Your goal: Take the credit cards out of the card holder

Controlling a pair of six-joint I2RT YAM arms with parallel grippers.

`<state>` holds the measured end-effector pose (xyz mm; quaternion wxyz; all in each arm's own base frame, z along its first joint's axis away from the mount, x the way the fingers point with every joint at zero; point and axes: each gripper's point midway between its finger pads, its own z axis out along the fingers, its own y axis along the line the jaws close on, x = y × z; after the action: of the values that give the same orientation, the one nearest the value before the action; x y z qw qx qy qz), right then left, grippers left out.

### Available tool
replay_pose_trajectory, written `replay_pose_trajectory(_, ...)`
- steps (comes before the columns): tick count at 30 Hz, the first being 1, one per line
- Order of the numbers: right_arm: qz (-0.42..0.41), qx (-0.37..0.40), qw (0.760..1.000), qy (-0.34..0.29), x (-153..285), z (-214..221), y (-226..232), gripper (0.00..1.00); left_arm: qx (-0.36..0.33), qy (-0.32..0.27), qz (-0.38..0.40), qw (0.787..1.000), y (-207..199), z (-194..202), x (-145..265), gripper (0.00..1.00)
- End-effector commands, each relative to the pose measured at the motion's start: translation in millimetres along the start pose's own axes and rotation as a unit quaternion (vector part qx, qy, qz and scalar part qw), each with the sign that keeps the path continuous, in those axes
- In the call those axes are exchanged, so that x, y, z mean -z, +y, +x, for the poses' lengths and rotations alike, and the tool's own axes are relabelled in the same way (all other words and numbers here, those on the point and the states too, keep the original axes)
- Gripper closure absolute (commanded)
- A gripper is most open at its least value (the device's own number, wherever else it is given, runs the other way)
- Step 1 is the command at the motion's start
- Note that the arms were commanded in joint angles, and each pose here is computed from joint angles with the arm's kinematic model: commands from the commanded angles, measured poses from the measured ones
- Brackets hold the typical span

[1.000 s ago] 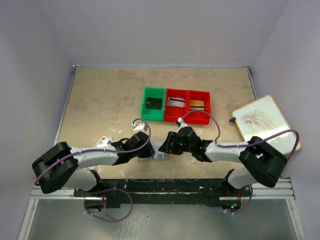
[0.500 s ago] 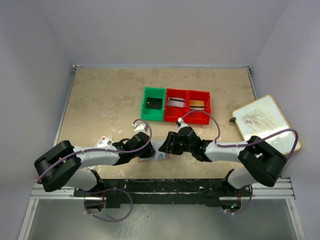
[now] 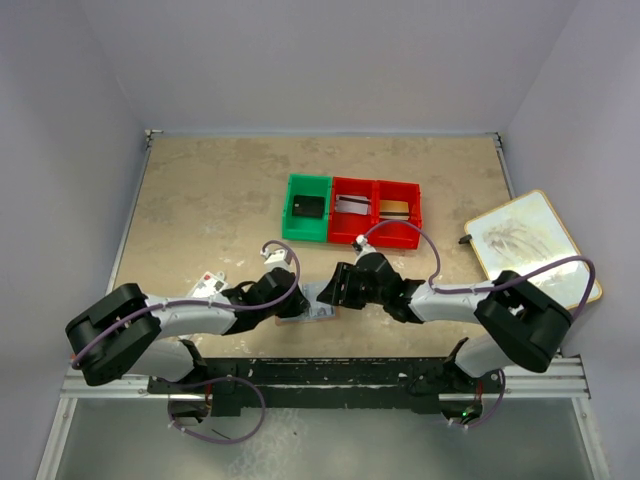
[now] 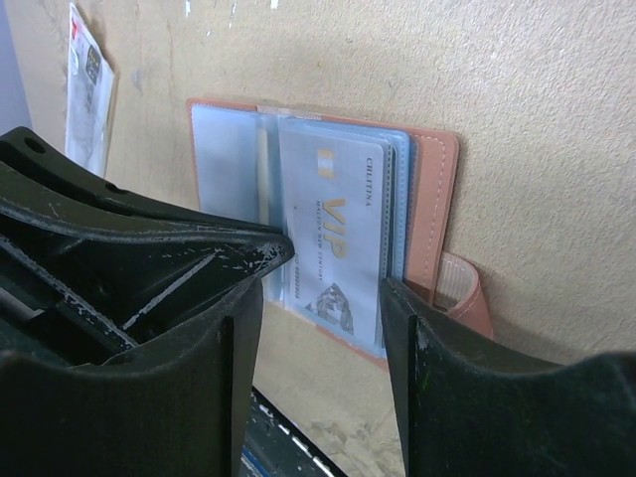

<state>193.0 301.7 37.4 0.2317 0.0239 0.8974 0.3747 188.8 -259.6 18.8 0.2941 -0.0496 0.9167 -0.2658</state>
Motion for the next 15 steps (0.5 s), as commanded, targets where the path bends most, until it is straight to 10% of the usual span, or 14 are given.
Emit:
replay_pose_trajectory(1,0.004,-0.003,1.000,-0.009,2.0,-4.0,-2.6,0.46,-0.020,0.023,-0.072,0.997,44.8,20.9,1.4,1.00)
replay_pose_trajectory(15,0.006,0.016,1.000,0.007,1.9,-0.6,-3.2,0.47,-0.021,0.020,-0.072,0.997,43.9,18.8,2.1,1.00)
